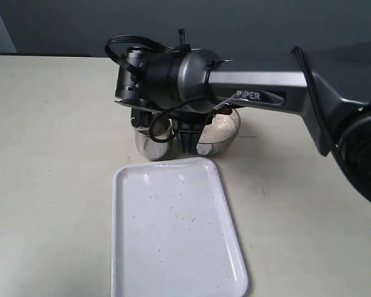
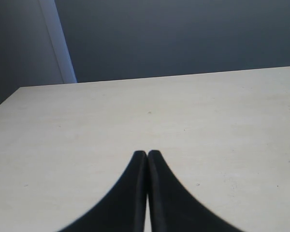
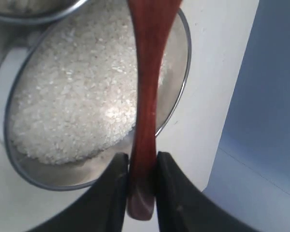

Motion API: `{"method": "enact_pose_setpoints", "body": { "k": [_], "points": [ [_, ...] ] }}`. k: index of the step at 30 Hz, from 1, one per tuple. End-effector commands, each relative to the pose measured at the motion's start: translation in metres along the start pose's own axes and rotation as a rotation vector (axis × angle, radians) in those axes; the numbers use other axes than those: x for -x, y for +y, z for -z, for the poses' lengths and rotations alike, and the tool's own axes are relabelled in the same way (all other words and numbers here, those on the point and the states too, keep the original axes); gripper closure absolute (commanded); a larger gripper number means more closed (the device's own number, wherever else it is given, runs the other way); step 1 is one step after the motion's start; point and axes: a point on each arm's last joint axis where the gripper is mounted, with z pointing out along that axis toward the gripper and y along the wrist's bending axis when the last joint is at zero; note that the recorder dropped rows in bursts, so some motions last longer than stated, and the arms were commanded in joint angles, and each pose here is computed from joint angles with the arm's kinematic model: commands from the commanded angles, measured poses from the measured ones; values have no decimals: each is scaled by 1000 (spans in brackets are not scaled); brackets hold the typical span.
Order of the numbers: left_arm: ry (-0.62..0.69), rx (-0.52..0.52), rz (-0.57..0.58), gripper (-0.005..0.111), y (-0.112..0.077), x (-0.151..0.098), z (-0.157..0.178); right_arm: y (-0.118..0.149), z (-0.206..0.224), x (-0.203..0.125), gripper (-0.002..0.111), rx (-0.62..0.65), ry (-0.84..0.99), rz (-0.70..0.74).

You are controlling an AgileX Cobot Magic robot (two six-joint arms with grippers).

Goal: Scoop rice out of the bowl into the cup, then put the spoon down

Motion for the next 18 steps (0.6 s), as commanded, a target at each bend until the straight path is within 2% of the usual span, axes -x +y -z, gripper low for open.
{"method": "enact_pose_setpoints", "body": {
  "k": [1, 18],
  "points": [
    [-18, 1, 1, 106, 0, 2, 1, 0, 2, 0, 108, -1, -1, -6],
    [-18, 1, 1, 106, 0, 2, 1, -6, 11, -5, 108, 9, -23, -34]
  ]
}}
